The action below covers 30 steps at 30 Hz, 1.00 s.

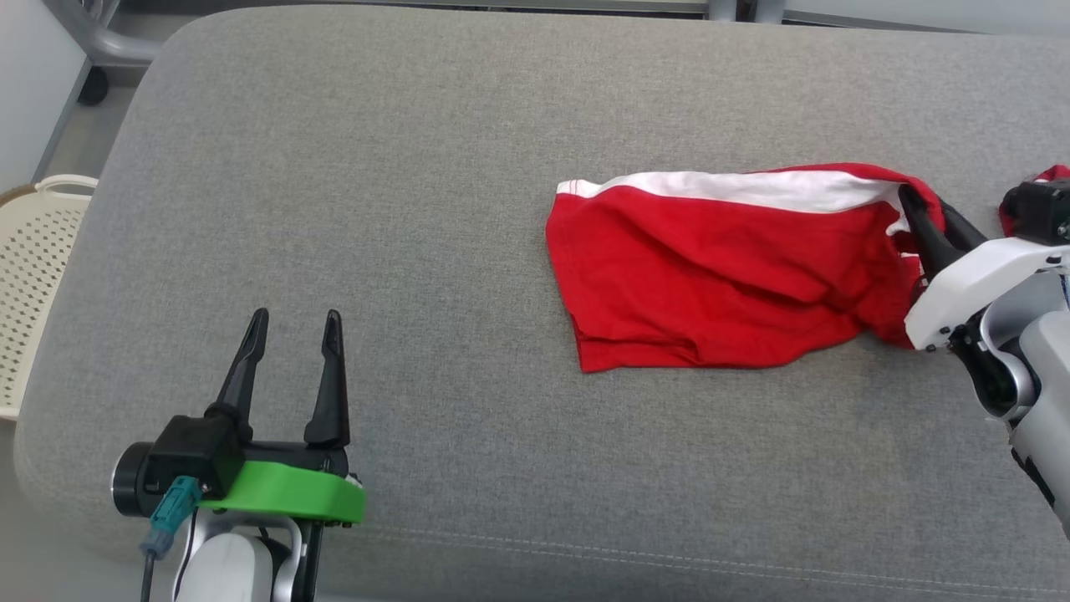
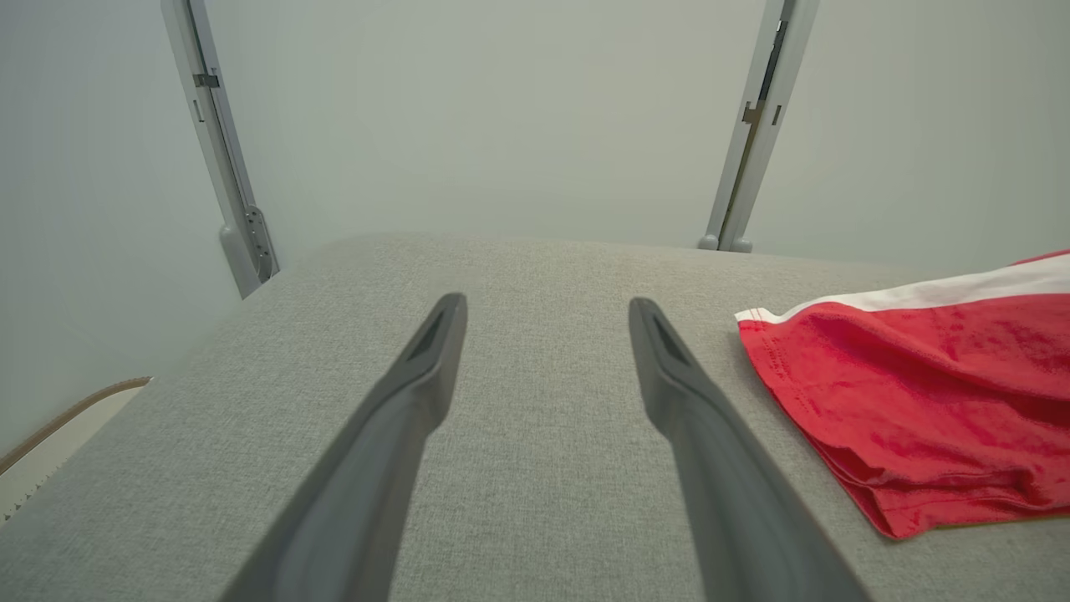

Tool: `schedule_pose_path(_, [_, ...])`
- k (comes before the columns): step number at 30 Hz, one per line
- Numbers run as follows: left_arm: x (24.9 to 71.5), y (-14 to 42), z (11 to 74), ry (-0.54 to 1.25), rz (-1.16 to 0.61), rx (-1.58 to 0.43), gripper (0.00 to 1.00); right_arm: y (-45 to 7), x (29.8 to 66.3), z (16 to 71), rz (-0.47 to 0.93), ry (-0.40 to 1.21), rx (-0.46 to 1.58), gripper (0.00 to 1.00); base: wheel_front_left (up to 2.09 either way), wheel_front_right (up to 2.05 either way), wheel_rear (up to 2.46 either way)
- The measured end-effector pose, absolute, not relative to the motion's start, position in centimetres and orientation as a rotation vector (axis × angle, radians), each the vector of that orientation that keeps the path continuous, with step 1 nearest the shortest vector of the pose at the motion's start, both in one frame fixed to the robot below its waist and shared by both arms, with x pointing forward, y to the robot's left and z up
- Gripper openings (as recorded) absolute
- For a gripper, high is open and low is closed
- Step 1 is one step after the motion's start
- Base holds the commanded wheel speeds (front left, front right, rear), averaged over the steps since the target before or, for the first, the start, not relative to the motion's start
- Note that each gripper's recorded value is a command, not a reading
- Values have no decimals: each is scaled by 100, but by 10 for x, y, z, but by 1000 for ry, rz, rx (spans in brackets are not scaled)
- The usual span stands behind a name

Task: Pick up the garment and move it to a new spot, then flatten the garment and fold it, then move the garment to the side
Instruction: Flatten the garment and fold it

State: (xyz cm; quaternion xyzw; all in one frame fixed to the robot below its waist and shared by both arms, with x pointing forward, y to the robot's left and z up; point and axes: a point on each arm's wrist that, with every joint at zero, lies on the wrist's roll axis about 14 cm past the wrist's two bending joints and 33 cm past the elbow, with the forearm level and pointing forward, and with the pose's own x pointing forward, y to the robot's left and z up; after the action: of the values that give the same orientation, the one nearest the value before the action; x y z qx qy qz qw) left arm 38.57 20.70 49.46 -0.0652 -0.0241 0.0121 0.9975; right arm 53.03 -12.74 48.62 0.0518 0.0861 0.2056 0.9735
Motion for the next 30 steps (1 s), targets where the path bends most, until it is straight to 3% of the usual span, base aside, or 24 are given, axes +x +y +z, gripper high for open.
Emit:
schedule_pose_path(1, [386,208,493,-44,27,-131,100,-130,534,481,402,190,103,36,0,0,0])
schedule_pose_path(2, [386,208,492,-41,29,-131,100,-132,537,474,391,213,96,82,0,0,0])
schedule_pose_path(3, [386,209,491,-38,32,-130,100,-133,540,469,385,224,84,100,0,0,0])
schedule_pose_path(10, [387,214,487,-28,48,-131,100,-130,551,455,363,228,81,100,0,0,0])
schedule_pose_path(18, [394,213,493,-48,40,-121,100,-138,545,487,331,92,153,100,0,0,0])
schedule_pose_path(30, [399,203,503,-82,6,-107,100,-150,470,523,247,-112,217,100,0,0,0])
